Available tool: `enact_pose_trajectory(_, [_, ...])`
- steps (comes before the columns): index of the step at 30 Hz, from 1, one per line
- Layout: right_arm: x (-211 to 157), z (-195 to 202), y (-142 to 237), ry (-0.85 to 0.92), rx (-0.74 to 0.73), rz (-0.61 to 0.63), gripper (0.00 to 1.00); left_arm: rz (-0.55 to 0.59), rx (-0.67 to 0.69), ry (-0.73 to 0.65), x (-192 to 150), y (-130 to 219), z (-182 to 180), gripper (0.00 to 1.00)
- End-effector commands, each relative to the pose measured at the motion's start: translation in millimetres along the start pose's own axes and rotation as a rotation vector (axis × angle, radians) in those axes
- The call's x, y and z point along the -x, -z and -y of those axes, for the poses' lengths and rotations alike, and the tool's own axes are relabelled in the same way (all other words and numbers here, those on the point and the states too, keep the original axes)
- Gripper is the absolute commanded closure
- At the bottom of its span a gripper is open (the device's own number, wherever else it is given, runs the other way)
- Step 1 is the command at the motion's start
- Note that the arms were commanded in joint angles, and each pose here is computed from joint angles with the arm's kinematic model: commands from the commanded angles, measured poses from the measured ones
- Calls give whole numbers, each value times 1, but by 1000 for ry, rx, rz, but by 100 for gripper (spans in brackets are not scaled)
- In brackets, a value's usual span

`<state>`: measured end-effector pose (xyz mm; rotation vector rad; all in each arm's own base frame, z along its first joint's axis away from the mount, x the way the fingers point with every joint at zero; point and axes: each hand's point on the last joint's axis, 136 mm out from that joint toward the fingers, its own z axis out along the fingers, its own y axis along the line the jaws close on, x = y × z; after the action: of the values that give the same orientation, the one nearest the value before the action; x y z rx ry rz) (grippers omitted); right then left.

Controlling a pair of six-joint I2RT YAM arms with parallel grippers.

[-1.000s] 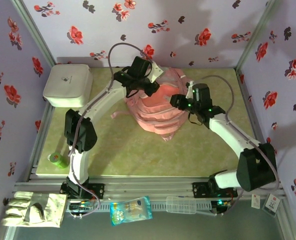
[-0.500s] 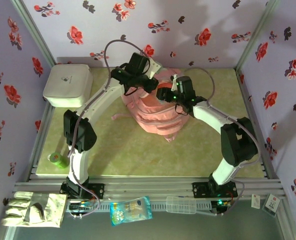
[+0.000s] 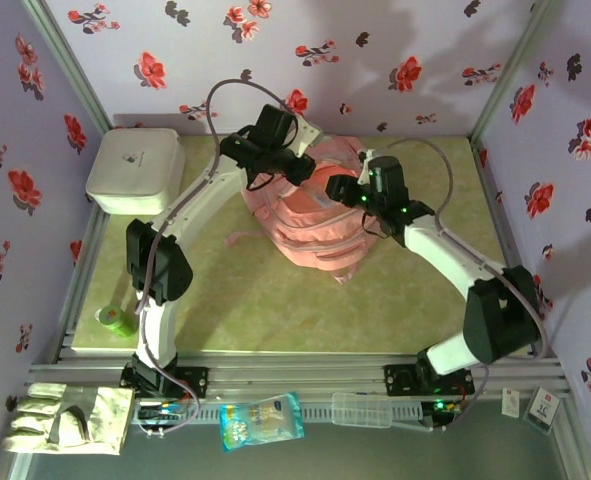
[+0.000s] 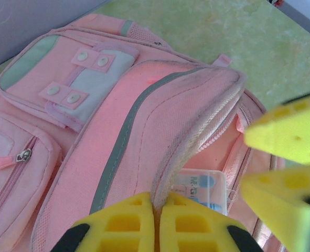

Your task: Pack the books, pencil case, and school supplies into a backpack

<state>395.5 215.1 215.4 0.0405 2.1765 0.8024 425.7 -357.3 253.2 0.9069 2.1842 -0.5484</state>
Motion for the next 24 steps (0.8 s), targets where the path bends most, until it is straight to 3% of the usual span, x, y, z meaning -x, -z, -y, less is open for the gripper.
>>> enact_pose_trajectory(1, [-38,-13,6,-83,70,-125,52,141,-14,-8,43,28,1,100])
enact_pose_trajectory(7, [-53,-25,-7,-125,107,-172,63,141,-25,-6,42,25,3,100])
enact_pose_trajectory(13, [-47,-20,-29,-118,64,-186,66,133,-27,-6,40,26,3,100])
enact_pose_trajectory(24, [-12,35,-34,-44,-202,-74,67,128,-40,-6,38,27,6,100])
